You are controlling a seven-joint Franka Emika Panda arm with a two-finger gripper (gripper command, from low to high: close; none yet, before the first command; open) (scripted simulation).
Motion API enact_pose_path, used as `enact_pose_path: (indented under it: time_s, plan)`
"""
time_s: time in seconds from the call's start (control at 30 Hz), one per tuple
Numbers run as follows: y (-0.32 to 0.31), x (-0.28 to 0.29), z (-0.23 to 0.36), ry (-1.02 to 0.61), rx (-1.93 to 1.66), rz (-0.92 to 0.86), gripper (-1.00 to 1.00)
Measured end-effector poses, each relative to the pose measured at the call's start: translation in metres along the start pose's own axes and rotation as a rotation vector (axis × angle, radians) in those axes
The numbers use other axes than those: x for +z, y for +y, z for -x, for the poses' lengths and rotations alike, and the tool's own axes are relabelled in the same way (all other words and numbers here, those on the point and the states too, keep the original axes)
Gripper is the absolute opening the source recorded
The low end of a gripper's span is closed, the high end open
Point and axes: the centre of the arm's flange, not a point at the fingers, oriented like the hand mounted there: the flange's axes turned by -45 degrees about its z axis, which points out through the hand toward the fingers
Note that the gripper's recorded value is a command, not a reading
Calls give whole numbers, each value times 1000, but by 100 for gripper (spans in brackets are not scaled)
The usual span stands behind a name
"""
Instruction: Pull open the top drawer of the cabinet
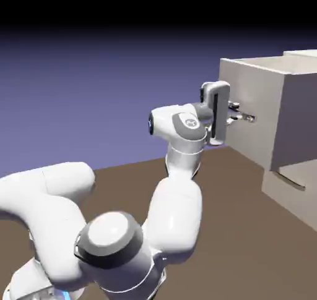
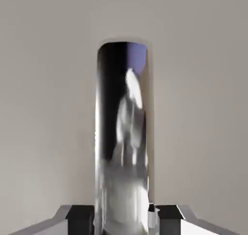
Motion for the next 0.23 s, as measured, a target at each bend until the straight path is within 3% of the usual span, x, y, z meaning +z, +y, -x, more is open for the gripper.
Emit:
enact_pose_path:
  time_s: [0.03, 0.23]
  plan:
    - [0, 0, 0, 0, 0, 0, 100]
    - [0, -48, 0, -1, 0, 2, 100]
